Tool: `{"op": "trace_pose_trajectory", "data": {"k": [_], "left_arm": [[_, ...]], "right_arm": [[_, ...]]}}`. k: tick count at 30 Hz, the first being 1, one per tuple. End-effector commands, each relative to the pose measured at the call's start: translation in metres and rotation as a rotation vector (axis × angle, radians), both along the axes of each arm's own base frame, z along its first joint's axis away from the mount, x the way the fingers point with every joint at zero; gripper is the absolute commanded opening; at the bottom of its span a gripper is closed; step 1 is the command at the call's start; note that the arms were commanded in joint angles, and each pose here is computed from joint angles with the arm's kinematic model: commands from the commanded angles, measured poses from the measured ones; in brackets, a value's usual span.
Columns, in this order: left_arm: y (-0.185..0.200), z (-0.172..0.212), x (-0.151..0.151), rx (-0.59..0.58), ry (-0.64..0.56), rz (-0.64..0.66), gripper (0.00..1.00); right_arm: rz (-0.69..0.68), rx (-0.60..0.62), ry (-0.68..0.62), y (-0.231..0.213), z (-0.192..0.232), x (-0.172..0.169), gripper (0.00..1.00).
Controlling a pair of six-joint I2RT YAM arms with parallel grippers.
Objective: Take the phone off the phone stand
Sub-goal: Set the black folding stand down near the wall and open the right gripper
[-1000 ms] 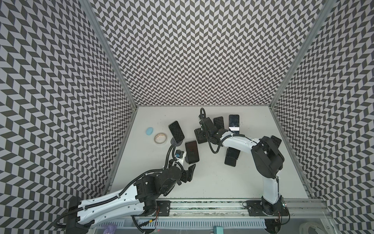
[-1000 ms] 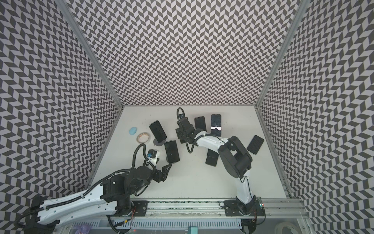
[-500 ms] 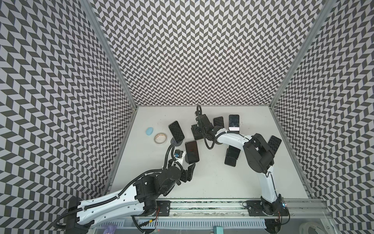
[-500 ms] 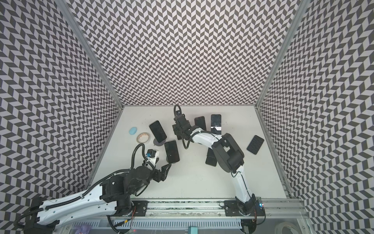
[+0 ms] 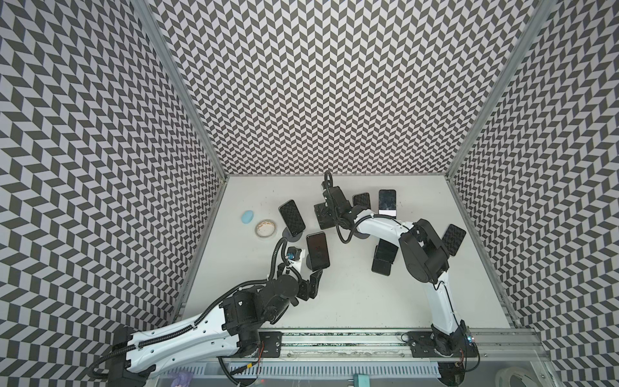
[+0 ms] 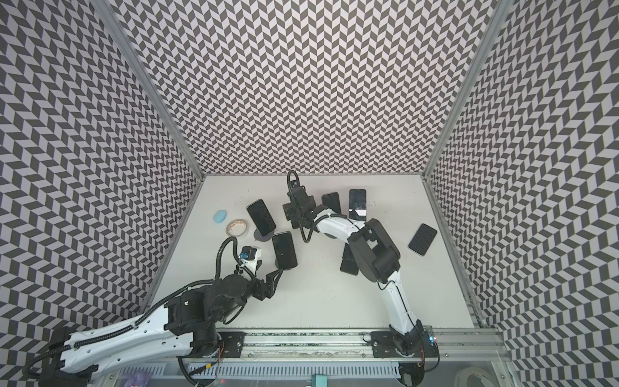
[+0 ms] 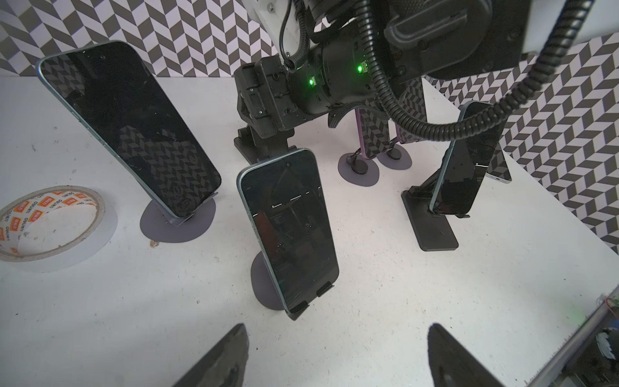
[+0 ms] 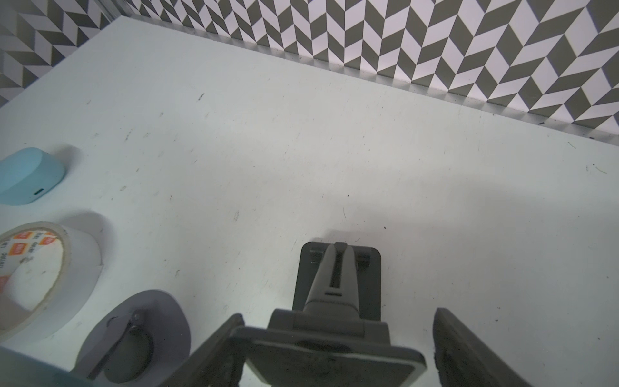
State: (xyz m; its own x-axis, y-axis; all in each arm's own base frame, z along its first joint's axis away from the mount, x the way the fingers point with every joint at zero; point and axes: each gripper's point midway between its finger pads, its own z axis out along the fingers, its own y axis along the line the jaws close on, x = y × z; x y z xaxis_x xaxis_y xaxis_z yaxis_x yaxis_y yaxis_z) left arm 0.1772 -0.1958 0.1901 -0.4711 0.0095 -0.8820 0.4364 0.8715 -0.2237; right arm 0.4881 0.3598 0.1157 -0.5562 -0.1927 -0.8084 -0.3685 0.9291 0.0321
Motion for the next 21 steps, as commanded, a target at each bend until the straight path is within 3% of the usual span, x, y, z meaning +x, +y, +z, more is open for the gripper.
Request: {"op": "trace_pose_trajectory", "data": {"k": [1,13,21], "left_arm": [[0.007,0.003,0.003,-0.008,-0.004,0.038,0.84],[0.01,0.018,0.003,-0.03,-0.002,0.051,0.84],[0.0,0.027,0.008,-0.007,-0.015,0.051,0.83]], "right_arm": [[0.02,0.056,-0.057,0.005,0.039,0.004,0.87],[0.033,0.172,-0.162,-0.004,0.142,-0.009,0.92],[0.039,0.281,-0.216,-0.043,0.215,-0.064,0.92]]}}
